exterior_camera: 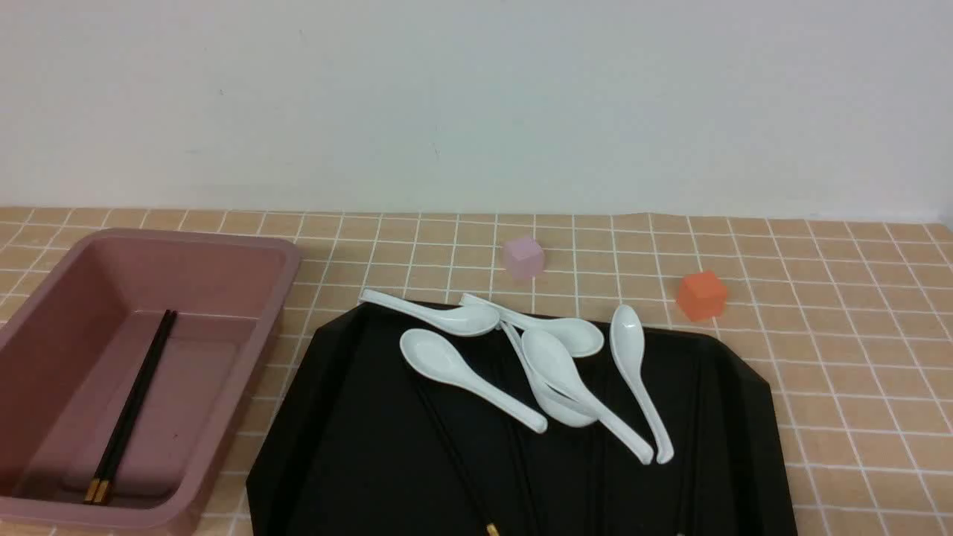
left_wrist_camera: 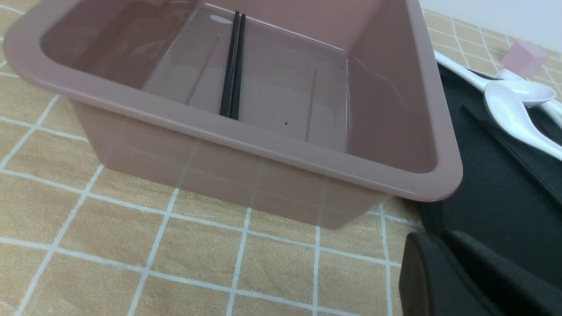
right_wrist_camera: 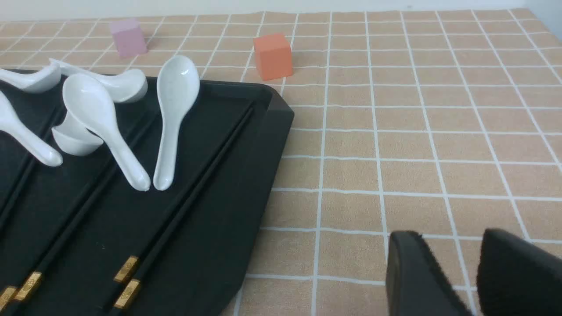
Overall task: On brown tablecloth take chopsticks from black tray and put them in box.
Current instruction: 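Reach over to the black tray and grasp a pair of chopsticks with the left gripper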
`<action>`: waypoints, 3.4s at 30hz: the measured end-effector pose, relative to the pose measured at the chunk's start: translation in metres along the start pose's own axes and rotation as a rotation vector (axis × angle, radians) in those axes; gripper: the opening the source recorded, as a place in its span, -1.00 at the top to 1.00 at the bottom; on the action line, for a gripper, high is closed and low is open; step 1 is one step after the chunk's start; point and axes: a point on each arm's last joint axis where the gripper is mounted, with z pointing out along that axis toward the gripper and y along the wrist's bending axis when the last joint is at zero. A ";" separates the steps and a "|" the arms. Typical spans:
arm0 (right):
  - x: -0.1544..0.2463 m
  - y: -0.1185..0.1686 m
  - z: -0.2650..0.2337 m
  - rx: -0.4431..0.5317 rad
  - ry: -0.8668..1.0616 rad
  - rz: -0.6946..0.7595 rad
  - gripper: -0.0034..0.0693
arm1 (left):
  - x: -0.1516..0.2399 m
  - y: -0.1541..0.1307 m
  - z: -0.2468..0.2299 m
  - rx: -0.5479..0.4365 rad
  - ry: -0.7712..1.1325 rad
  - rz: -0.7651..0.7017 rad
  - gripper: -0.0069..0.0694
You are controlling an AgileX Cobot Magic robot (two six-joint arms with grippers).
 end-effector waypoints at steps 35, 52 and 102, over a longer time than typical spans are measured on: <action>0.000 0.000 0.000 0.000 0.000 0.000 0.25 | -0.002 0.000 0.000 0.000 -0.019 0.019 0.63; 0.000 0.000 0.000 0.000 0.000 0.000 0.25 | -0.009 -0.021 -0.003 0.265 0.058 -1.206 0.58; 0.000 0.000 0.000 0.000 0.000 0.000 0.25 | -0.022 -0.223 0.207 -0.263 0.979 -0.358 -0.13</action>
